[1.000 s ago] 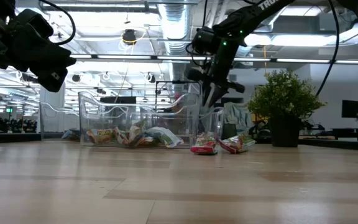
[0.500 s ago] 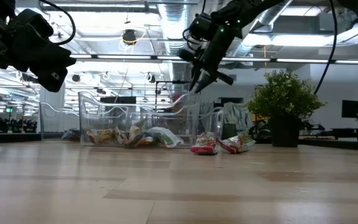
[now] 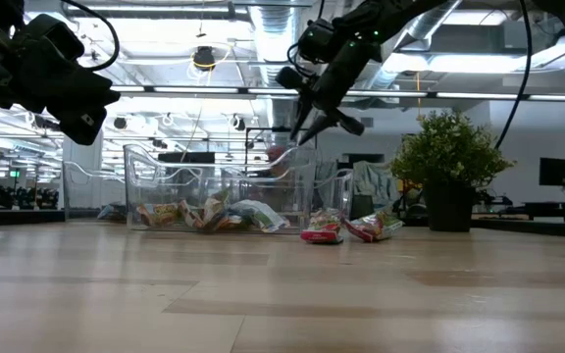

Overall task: Pick and place Granola Bars by type
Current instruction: Put the red granola bar into the top right transparent bin

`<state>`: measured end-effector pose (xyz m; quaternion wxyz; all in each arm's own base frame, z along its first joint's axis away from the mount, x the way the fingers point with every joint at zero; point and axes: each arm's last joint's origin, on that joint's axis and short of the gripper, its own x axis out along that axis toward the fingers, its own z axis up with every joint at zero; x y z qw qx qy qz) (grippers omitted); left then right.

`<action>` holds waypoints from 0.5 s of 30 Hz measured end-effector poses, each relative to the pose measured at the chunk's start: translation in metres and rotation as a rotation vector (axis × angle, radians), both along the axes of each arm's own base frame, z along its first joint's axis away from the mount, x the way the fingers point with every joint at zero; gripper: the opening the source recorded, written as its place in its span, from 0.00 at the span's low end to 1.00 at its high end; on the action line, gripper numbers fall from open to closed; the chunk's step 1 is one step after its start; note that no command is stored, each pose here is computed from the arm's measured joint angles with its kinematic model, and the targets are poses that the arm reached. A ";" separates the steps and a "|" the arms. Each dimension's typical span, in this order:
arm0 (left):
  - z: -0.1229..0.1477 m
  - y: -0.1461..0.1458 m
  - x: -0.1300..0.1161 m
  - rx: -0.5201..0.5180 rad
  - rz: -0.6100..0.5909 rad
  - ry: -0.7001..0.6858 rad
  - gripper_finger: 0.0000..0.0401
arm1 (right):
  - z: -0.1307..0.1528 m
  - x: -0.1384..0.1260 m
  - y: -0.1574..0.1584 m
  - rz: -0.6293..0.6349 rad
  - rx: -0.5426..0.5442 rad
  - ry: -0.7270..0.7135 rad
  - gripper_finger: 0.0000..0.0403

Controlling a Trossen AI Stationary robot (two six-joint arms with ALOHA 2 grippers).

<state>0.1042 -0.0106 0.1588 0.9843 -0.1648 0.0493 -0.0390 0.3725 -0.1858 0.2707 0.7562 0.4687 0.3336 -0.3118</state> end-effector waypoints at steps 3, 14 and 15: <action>0.000 0.000 0.000 0.000 0.000 0.000 0.18 | 0.000 0.001 0.001 0.025 0.029 -0.015 0.19; 0.000 0.000 0.000 0.000 0.000 0.000 0.18 | 0.016 0.012 0.030 0.204 -0.067 -0.082 0.19; 0.000 0.000 0.000 0.000 0.000 0.000 0.18 | 0.016 0.014 0.036 0.233 -0.077 -0.082 0.19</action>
